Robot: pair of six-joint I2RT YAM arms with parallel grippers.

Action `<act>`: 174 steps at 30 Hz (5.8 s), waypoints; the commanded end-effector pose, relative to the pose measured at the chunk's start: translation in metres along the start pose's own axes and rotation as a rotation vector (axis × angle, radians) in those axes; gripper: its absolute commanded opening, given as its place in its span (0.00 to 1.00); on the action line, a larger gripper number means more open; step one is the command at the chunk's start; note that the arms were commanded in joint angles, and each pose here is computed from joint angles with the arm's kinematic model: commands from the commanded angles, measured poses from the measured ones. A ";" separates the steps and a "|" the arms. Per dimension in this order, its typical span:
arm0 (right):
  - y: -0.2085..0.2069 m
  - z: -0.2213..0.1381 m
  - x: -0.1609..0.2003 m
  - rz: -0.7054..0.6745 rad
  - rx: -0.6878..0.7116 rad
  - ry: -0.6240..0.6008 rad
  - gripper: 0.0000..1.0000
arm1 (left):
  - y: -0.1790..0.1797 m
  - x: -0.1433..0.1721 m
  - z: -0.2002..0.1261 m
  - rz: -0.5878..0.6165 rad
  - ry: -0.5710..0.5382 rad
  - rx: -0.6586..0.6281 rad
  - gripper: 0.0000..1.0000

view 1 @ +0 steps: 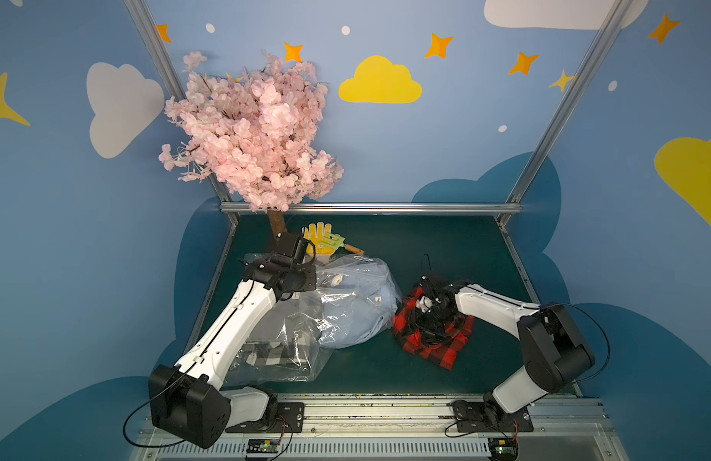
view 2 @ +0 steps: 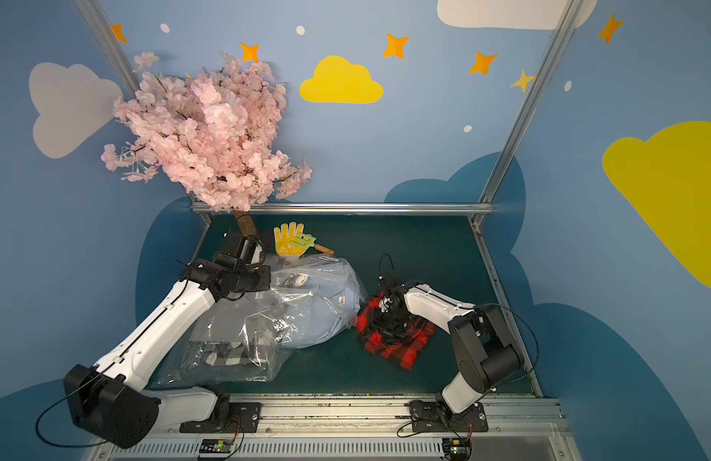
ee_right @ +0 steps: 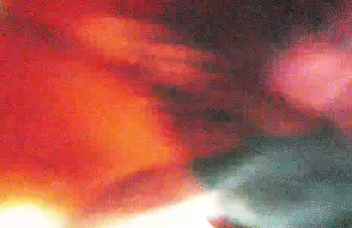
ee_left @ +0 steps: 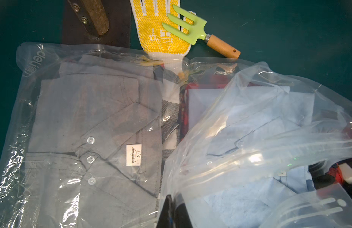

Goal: Take the shirt out of the vacuum bag
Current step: Move the shirt at the center of the board.

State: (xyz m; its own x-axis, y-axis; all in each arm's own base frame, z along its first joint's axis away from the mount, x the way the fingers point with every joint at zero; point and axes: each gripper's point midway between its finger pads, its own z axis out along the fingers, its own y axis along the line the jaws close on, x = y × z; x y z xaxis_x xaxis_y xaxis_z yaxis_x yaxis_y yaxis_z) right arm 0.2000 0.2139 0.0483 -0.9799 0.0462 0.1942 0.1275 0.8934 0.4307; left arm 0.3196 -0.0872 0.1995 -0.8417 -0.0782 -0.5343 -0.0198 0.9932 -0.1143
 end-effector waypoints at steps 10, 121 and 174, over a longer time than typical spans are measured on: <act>-0.025 -0.137 -0.034 0.014 -0.013 -0.418 0.76 | 0.007 -0.004 -0.013 0.017 -0.029 -0.016 0.07; -0.078 -0.149 -0.086 0.236 0.176 -0.383 0.72 | -0.053 0.063 -0.013 0.056 0.007 0.263 0.08; -0.083 -0.130 -0.308 -0.327 0.658 -0.312 0.78 | -0.253 0.089 0.027 0.429 0.271 0.293 0.99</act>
State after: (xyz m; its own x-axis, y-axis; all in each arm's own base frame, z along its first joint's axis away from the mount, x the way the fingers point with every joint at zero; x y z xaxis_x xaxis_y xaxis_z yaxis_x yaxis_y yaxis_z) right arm 0.5202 0.0511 0.0380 -0.9535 -0.2875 -0.0900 -0.2473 0.9176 -0.3112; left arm 0.2707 -0.3539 0.1668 -0.8448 0.3362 -0.4162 0.4594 0.8545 -0.2423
